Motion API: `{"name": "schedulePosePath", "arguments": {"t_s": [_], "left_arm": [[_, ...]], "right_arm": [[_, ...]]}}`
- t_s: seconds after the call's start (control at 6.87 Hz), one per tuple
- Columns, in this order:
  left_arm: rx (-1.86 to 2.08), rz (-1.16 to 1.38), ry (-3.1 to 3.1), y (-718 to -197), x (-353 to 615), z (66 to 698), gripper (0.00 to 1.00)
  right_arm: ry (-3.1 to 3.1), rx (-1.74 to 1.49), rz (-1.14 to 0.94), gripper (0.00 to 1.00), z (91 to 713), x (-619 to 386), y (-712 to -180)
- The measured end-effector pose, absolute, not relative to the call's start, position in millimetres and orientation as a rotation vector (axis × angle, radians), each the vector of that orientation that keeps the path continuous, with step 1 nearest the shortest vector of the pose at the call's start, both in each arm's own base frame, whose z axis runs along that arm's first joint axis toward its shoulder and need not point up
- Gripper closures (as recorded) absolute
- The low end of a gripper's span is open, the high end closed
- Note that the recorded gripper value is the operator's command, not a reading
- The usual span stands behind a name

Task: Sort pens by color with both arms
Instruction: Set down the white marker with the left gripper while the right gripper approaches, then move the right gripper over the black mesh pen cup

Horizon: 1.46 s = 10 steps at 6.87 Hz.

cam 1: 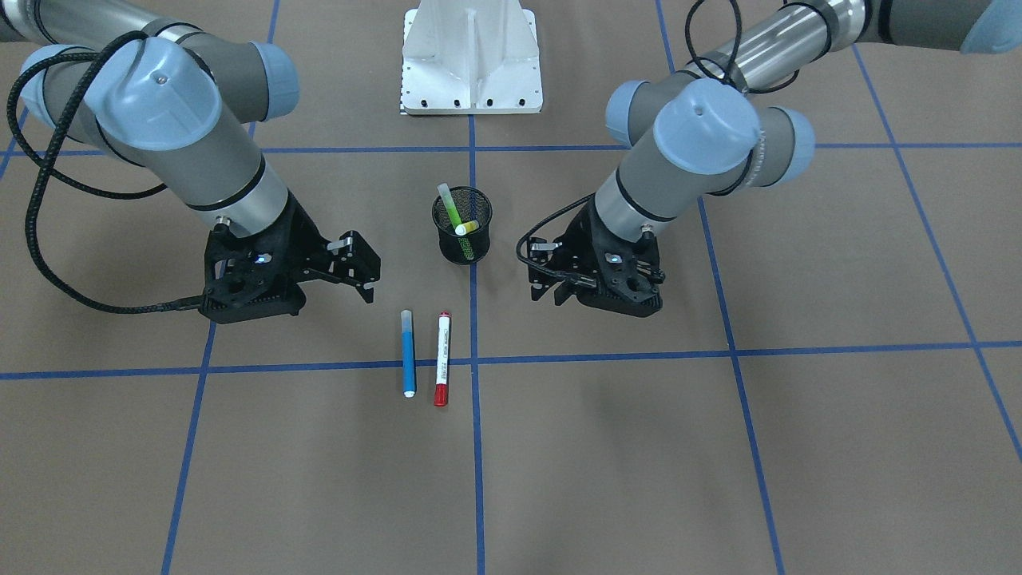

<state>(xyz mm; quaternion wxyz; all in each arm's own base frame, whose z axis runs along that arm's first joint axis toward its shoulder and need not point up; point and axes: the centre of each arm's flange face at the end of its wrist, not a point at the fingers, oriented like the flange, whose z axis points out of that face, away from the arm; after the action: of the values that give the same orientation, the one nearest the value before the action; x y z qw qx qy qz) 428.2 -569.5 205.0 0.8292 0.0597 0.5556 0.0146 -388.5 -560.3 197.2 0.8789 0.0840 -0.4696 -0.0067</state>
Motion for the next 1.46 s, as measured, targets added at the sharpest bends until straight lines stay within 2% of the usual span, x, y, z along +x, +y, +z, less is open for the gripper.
{"name": "schedulePosePath", "arguments": {"t_s": [0.44,0.73,1.46], "left_arm": [[0.142,0.072,1.167,-577.4,386.1,242.0,0.61],[0.131,0.088,1.175,-584.6,355.5,259.8,0.61],[0.130,0.096,1.175,-587.3,342.4,270.1,0.61]], "right_arm": [[-1.006,0.277,-0.108,0.07,158.1,-432.6,-488.6],[-0.990,0.328,-0.139,0.08,153.2,-472.3,-434.6],[-0.977,0.392,-0.083,0.23,159.2,-503.3,-360.5]]}}
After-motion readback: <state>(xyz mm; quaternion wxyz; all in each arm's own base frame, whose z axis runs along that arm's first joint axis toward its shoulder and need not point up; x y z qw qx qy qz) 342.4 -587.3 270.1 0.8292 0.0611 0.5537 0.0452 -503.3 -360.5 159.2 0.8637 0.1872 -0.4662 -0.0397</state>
